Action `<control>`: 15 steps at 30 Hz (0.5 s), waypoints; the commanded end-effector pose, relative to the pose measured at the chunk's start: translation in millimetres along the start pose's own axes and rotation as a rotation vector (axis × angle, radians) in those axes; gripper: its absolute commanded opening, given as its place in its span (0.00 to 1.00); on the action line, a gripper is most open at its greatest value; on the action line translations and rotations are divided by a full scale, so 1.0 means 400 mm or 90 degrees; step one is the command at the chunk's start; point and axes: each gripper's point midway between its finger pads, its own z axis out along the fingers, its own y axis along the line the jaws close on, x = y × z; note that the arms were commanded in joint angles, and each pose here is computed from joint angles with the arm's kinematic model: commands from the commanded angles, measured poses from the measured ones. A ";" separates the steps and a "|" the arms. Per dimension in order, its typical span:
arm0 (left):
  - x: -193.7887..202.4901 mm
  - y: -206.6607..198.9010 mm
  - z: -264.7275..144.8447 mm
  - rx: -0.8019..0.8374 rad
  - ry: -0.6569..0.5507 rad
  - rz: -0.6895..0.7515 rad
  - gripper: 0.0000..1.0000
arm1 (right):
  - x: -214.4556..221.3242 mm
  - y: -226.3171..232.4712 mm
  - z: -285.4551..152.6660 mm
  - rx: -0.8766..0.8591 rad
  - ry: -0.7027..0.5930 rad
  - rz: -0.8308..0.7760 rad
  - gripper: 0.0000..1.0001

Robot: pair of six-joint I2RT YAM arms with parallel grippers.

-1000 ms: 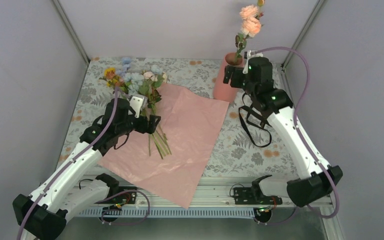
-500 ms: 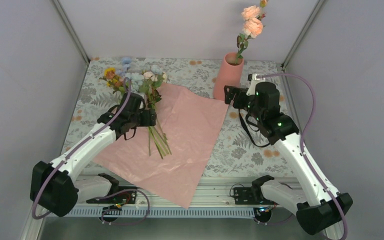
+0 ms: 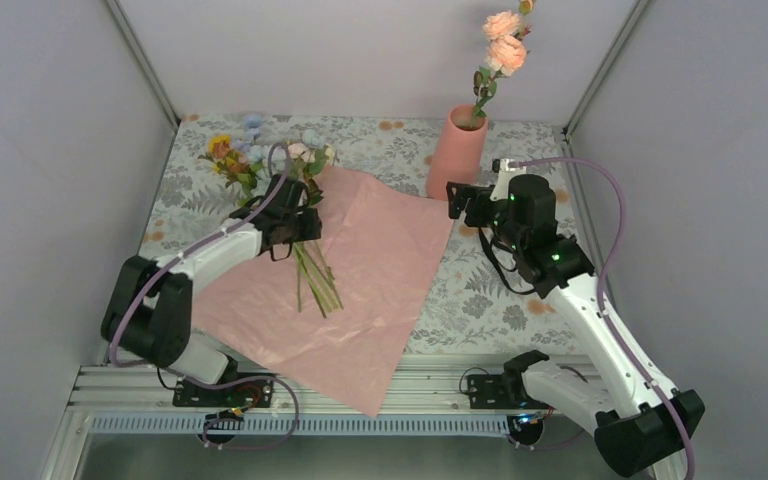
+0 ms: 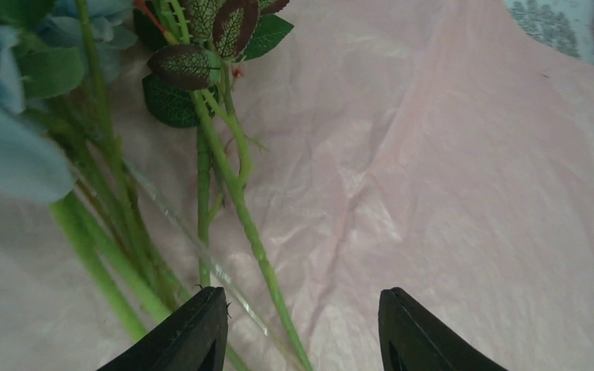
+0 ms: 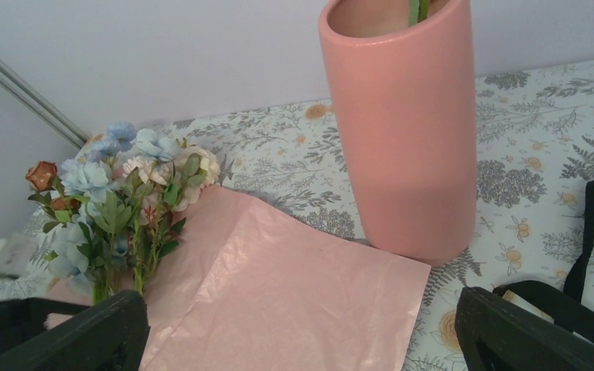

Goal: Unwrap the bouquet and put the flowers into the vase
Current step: Pick up the fake flower from the wrapping paper.

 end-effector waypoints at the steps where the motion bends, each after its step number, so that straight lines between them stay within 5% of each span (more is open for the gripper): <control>1: -0.065 -0.011 0.049 -0.004 -0.031 -0.022 0.48 | -0.021 0.011 -0.025 -0.018 -0.027 -0.020 1.00; 15: -0.041 0.034 0.172 -0.025 0.003 -0.074 0.32 | -0.021 0.024 -0.050 -0.044 -0.041 -0.018 1.00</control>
